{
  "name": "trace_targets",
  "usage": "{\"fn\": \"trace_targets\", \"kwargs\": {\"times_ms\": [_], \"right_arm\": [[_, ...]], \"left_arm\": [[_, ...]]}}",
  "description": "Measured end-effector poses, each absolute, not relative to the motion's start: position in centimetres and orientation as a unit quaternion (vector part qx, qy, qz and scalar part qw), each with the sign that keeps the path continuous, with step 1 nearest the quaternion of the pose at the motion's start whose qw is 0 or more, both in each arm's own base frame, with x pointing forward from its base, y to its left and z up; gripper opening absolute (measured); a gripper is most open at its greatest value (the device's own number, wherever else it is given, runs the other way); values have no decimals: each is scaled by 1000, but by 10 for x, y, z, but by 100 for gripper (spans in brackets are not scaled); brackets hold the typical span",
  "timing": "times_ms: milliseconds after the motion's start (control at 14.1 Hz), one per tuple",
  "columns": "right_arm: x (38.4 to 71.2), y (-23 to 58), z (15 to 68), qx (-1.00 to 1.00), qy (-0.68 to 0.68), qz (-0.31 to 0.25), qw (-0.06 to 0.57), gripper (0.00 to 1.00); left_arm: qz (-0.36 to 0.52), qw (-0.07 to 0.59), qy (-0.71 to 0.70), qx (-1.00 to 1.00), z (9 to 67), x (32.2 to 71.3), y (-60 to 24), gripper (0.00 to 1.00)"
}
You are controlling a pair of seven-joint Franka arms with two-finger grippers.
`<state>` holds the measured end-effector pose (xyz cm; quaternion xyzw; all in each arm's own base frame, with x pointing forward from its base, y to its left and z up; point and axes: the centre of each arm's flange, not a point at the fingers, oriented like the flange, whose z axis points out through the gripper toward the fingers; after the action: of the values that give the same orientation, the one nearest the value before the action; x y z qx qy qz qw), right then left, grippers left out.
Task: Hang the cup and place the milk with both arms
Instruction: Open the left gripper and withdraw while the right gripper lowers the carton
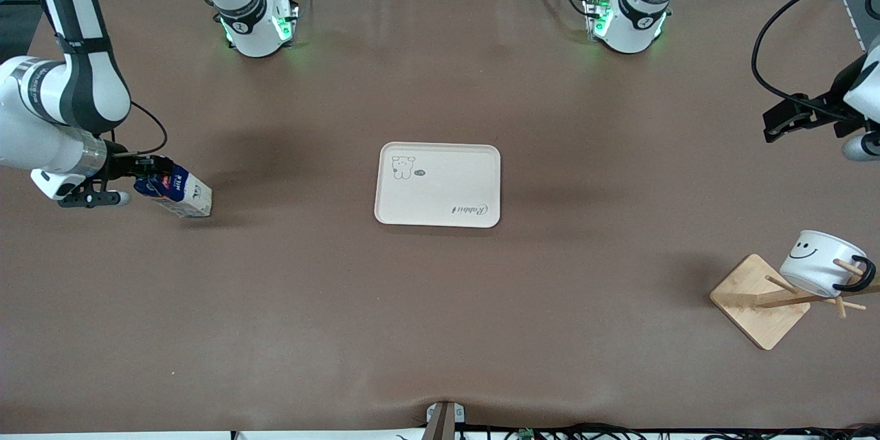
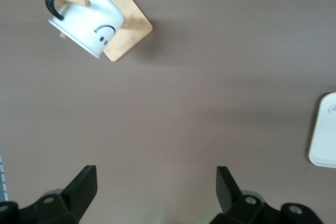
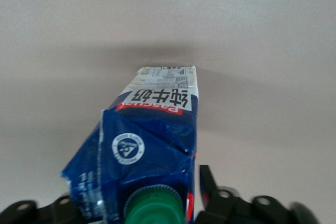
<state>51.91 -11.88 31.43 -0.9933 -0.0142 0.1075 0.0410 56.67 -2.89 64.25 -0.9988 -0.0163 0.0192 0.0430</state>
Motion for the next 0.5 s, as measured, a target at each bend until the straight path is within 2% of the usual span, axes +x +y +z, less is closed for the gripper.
{"fn": "trace_targets", "kwargs": {"times_ms": [142,497], "right_arm": [[518,-119,310,-992,-16,114,43,100],[532,-118,339,-990,-22,129,48,100]], "left_arm": [[22,31,-27,-999,644,555,-20,100],[23,27,-27,-999,646,537,-21,100]]}}
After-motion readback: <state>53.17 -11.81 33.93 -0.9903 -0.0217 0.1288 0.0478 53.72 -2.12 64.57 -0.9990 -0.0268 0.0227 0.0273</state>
